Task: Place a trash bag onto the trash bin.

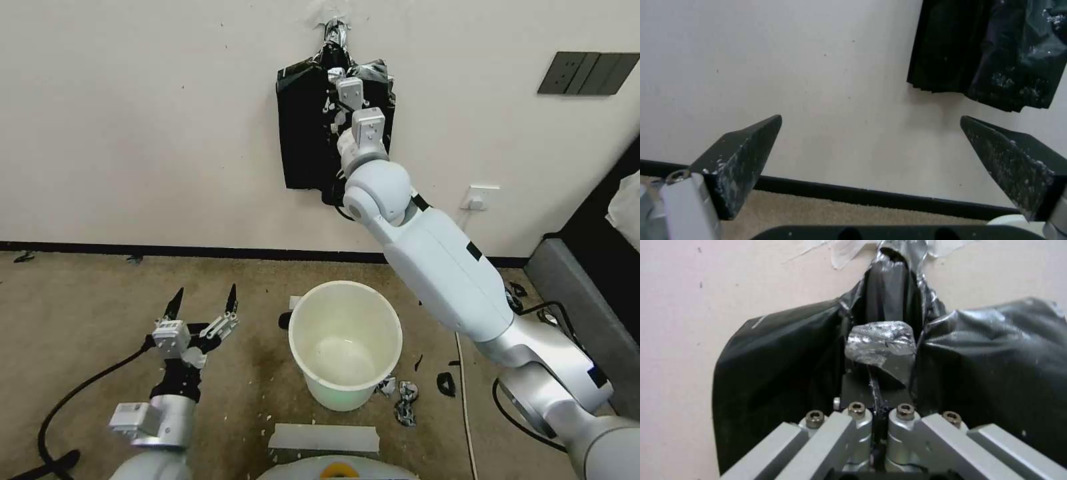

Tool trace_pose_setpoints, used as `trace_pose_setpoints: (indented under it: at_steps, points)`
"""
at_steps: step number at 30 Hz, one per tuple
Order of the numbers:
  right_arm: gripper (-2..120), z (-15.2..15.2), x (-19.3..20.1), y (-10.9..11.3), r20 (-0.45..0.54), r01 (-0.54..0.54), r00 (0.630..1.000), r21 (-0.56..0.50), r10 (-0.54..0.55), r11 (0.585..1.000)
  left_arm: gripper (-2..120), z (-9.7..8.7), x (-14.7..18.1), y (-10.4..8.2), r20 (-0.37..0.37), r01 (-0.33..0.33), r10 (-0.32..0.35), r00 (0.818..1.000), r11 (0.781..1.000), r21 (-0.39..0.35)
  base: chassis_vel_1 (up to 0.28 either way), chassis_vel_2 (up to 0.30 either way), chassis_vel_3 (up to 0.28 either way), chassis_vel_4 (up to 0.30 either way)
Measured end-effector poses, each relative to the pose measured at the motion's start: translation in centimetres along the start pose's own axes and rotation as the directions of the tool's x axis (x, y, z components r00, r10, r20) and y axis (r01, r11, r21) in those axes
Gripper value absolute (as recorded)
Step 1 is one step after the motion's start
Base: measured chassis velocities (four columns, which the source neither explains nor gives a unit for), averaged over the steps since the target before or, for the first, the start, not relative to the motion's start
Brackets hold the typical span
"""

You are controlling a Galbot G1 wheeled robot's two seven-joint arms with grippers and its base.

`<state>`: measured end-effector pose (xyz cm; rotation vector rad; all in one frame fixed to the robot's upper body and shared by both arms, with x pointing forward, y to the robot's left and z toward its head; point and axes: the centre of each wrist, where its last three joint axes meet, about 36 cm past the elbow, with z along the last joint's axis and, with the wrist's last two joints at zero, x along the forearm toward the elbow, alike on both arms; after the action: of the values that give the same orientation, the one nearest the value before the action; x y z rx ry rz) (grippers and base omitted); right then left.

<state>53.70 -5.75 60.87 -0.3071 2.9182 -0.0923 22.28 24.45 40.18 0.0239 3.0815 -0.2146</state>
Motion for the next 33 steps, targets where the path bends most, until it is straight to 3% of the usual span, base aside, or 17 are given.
trace_pose_setpoints:
  at_steps: [20, 33]
  points:
    - [0, 1.6, 4.4, 0.1, -0.046, 0.033, 0.998, -0.008, -0.033, 0.999, 100, -0.3, 0.0, 0.0, 0.004, -0.005, 0.005, 1.000, 1.000, -0.006, 0.000, 0.000, 0.000, 0.000]
    - [0, 4.9, 8.4, 0.8, -0.111, 0.054, 0.992, 0.001, -0.054, 0.999, 100, -0.4, 0.0, 0.0, 0.007, -0.008, 0.008, 1.000, 1.000, -0.009, 0.000, 0.000, 0.000, 0.000]
